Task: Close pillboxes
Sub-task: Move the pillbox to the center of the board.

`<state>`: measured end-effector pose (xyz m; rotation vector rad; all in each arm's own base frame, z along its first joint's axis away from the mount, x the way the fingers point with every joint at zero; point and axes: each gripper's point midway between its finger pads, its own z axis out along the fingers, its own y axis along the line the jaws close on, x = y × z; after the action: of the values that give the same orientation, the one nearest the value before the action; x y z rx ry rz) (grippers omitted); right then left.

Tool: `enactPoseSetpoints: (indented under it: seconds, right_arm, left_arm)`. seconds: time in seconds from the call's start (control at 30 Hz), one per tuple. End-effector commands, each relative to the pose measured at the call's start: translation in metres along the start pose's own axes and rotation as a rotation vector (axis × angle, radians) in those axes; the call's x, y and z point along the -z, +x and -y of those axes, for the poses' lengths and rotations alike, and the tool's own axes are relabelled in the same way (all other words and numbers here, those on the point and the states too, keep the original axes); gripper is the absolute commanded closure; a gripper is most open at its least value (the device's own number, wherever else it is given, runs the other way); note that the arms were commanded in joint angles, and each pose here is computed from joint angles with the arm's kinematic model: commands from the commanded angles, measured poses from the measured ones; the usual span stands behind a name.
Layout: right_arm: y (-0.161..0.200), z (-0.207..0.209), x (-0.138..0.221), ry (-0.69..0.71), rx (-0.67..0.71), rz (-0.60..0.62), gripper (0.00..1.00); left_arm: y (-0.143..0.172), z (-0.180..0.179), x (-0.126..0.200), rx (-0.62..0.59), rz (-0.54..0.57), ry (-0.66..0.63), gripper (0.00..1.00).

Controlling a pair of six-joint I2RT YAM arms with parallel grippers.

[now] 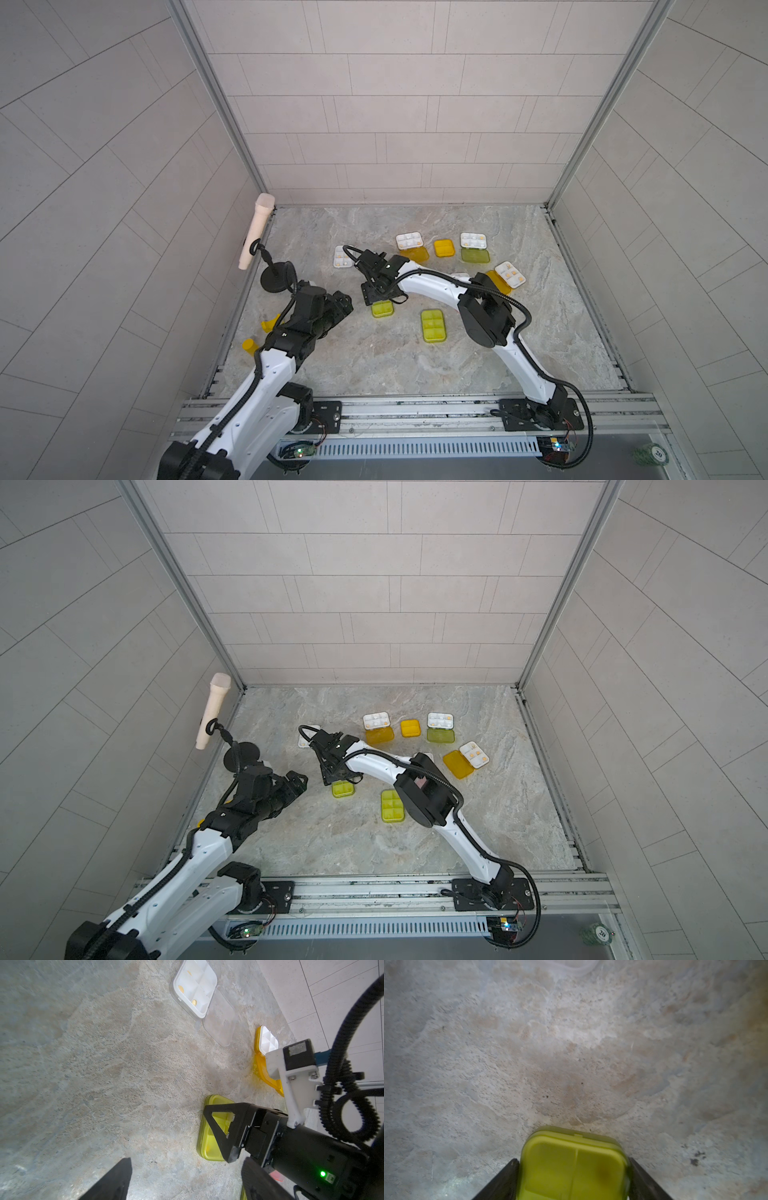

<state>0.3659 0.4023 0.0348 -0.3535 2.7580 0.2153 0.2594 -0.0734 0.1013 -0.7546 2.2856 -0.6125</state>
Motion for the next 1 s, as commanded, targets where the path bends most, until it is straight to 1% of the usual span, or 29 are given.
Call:
enactPoseSetpoints:
  seconds: [0.0, 0.27, 0.47, 0.67, 0.97]
  right_arm:
    - [0.003, 0.011, 0.012, 0.032, -0.040, 0.019, 0.22]
    - [0.011, 0.023, 0.036, 0.007, -0.104, 0.066, 0.23]
    - [0.036, 0.038, 0.048, 0.016, -0.149, 0.074, 0.23]
    - [0.061, 0.048, 0.044, 0.041, -0.184, 0.053, 0.23]
    - [0.076, 0.054, 0.042, 0.061, -0.216, 0.051, 0.23]
  left_arm:
    - [0.000, -0.005, 0.000, 0.008, 0.007, -0.017, 0.13]
    - [0.000, 0.001, -0.005, 0.010, -0.010, 0.002, 0.12]
    - [0.001, 0.005, -0.010, 0.020, -0.021, 0.020, 0.13]
    - [0.003, 0.010, -0.015, 0.028, -0.038, 0.044, 0.12]
    - [0.004, 0.010, -0.014, 0.032, -0.040, 0.048, 0.13]
